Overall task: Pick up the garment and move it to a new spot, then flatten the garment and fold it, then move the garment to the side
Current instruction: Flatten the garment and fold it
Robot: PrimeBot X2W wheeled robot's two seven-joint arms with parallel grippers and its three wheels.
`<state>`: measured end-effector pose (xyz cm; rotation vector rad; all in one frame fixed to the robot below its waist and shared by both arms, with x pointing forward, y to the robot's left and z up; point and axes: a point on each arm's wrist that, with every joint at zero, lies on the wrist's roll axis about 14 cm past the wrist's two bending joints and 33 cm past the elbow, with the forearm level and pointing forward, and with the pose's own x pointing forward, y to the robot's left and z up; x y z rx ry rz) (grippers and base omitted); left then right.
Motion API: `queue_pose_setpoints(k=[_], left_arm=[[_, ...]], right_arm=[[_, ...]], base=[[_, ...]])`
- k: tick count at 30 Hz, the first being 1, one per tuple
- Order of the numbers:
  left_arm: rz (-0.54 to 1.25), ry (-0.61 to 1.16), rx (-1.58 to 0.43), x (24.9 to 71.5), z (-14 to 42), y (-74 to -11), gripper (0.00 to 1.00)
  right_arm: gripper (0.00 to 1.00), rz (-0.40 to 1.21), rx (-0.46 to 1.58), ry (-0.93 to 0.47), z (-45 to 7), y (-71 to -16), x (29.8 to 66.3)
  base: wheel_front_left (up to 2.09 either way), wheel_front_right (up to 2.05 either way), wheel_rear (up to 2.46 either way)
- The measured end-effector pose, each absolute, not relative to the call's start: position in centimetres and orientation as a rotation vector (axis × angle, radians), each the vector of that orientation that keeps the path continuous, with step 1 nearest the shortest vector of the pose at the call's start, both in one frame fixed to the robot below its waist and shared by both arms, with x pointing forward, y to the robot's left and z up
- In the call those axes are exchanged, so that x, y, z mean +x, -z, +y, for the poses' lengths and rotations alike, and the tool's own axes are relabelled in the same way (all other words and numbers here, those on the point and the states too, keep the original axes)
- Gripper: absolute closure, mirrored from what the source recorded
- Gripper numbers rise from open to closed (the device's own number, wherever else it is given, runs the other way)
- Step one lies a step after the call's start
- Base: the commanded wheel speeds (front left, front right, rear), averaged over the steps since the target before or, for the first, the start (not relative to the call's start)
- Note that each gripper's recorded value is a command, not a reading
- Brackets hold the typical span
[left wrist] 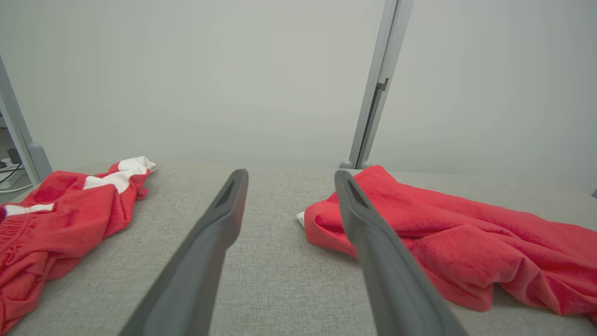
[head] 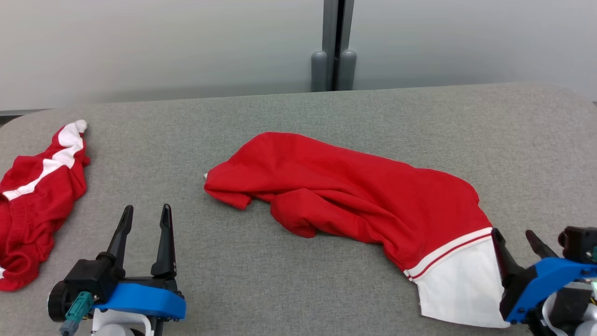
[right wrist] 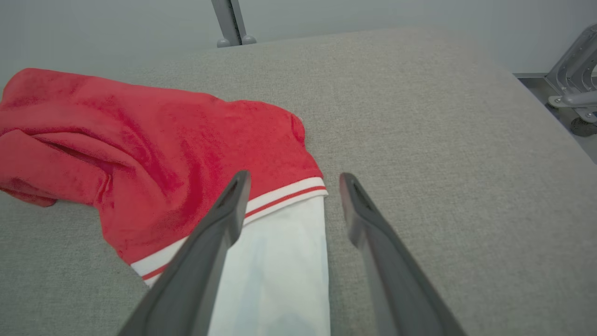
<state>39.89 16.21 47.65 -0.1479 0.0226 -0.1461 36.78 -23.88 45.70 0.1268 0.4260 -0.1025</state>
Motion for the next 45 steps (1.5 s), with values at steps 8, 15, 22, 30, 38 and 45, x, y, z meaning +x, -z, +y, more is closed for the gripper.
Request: queue_pose_setpoints(k=[8,15,22,30,38,45], left_arm=[[0.021,0.111,-0.147,39.0,17.4,-47.7,0.0],[0.026,0.082,-0.147,38.7,18.3,-47.5,0.0],[0.023,0.063,-0.127,39.0,19.1,-47.6,0.0],[0.039,0.01,-0.115,39.7,20.7,-46.9,0.0],[0.073,-0.025,-0.108,39.9,21.8,-45.7,0.0],[0.071,-0.008,-0.106,40.6,21.2,-45.5,0.0]], right_arm=[[0.0,0.453,0.035,-0.111,-16.7,-46.6,42.1],[0.0,0.494,-0.096,-0.317,-10.2,-46.6,46.5],[0.0,0.576,-0.206,-0.391,-8.2,-44.3,50.4],[0.0,0.725,-0.278,-0.419,-7.8,-38.6,53.1],[1.0,0.729,-0.246,-0.445,-6.3,-37.0,55.6],[1.0,0.61,-0.183,-0.268,-12.1,-39.5,59.5]], base=[[0.0,0.0,0.0],[0.0,0.0,0.0],[0.0,0.0,0.0],[0.0,0.0,0.0],[0.0,0.0,0.0],[0.0,0.0,0.0]])
